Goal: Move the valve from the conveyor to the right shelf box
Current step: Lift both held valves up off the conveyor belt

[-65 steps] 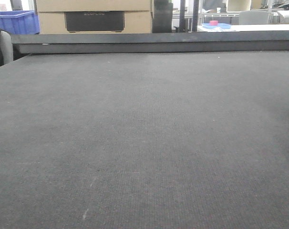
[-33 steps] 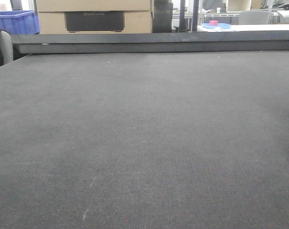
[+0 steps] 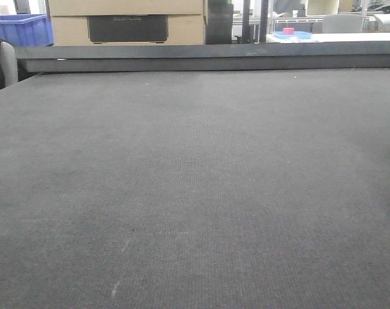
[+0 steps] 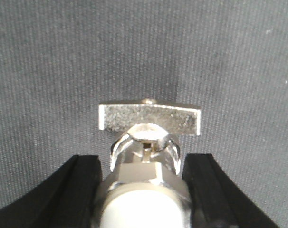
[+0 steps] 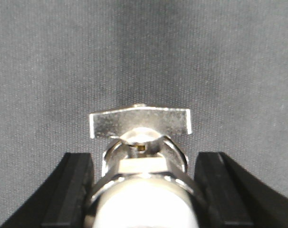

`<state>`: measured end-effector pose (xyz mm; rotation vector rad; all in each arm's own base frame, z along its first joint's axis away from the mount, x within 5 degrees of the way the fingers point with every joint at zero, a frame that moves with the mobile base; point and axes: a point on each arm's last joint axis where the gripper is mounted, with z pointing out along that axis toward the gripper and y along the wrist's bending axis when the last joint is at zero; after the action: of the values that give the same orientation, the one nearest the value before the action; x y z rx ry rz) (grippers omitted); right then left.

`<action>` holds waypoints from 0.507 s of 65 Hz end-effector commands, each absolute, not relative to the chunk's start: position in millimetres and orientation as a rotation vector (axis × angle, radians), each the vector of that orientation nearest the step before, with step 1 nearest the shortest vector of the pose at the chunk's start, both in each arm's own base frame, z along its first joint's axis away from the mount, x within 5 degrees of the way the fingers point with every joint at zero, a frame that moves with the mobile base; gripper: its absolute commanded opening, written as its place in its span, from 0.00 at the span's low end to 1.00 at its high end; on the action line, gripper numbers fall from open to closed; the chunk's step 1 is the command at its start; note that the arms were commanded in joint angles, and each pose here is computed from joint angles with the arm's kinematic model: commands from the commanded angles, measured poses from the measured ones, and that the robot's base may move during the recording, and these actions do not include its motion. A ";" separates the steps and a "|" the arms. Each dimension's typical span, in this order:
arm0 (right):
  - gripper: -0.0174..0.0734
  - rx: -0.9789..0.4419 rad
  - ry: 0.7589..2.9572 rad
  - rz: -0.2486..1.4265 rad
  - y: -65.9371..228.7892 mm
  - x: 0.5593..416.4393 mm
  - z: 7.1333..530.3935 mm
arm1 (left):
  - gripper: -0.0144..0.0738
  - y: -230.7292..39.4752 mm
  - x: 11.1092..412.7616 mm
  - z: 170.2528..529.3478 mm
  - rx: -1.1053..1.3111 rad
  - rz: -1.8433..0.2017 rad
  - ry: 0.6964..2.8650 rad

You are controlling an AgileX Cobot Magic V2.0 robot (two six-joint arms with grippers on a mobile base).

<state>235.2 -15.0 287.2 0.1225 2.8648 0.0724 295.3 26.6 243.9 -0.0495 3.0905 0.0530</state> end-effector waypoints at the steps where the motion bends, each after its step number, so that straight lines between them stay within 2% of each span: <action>1: 0.01 0.117 2.790 0.059 -15.1 230.3 301.0 | 0.04 23.8 291.1 267.5 -0.008 0.019 2.984; 17: 0.01 0.037 2.613 0.023 -14.0 214.1 320.0 | 0.04 13.8 259.4 307.6 0.001 -0.053 2.583; 33: 0.01 0.042 2.358 -0.008 -12.0 182.1 320.6 | 0.04 11.2 203.3 314.9 -0.018 -0.003 2.259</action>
<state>191.7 -11.9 313.6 0.0564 2.5131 0.0224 219.4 12.2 310.3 -0.0033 2.4012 -0.0096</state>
